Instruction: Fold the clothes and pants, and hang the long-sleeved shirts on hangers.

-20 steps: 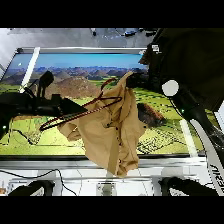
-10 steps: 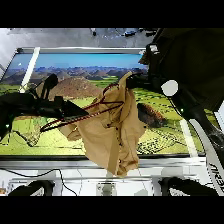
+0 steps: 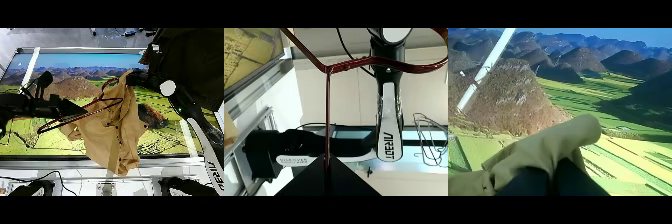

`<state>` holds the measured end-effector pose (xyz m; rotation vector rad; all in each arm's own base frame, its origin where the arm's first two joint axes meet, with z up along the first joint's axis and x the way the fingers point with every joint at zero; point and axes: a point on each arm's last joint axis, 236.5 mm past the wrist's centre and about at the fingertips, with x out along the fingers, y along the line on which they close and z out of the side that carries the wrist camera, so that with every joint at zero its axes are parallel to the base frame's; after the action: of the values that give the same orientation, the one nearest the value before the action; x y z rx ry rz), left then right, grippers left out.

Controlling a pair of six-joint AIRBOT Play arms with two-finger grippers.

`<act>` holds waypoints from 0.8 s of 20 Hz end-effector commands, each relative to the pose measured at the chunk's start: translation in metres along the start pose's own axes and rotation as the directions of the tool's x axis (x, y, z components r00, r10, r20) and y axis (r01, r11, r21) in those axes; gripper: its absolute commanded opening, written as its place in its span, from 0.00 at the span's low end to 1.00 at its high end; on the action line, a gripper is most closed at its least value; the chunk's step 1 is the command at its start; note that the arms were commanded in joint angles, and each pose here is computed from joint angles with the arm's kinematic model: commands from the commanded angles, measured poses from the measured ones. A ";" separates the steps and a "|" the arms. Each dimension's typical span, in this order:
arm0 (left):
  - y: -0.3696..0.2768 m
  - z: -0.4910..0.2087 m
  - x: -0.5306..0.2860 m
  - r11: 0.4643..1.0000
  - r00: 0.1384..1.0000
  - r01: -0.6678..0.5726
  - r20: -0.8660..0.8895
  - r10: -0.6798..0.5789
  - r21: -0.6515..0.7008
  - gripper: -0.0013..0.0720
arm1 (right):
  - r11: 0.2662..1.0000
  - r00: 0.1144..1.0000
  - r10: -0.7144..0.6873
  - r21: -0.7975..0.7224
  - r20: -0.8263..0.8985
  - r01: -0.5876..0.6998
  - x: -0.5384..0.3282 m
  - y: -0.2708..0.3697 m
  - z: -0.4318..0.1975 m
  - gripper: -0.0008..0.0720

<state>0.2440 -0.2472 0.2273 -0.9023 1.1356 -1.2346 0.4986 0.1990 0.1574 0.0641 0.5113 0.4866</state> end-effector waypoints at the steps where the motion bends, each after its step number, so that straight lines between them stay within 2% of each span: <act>1: 0.008 0.004 0.009 0.999 1.000 -0.001 -0.010 0.000 -0.034 0.06 | 0.999 1.000 0.014 0.030 0.008 -0.014 0.000 0.004 0.002 0.05; 8: 0.002 -0.012 0.023 0.995 0.997 0.007 -0.075 -0.015 -0.104 0.06 | 1.000 1.000 -0.011 0.012 0.027 0.011 0.005 -0.004 0.004 0.06; 12: -0.017 -0.013 0.012 0.999 1.000 0.004 -0.013 -0.005 -0.052 0.06 | 1.000 1.000 -0.008 0.019 0.024 0.007 0.006 -0.003 0.003 0.06; 16: -0.011 -0.002 0.016 0.999 1.000 -0.002 0.015 0.002 -0.037 0.06 | 0.998 1.000 0.025 0.061 0.009 -0.026 0.005 0.005 0.000 0.05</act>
<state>0.2299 -0.2634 0.2355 -0.9364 1.1850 -1.2243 0.5045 0.2009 0.1578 0.1068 0.4974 0.4791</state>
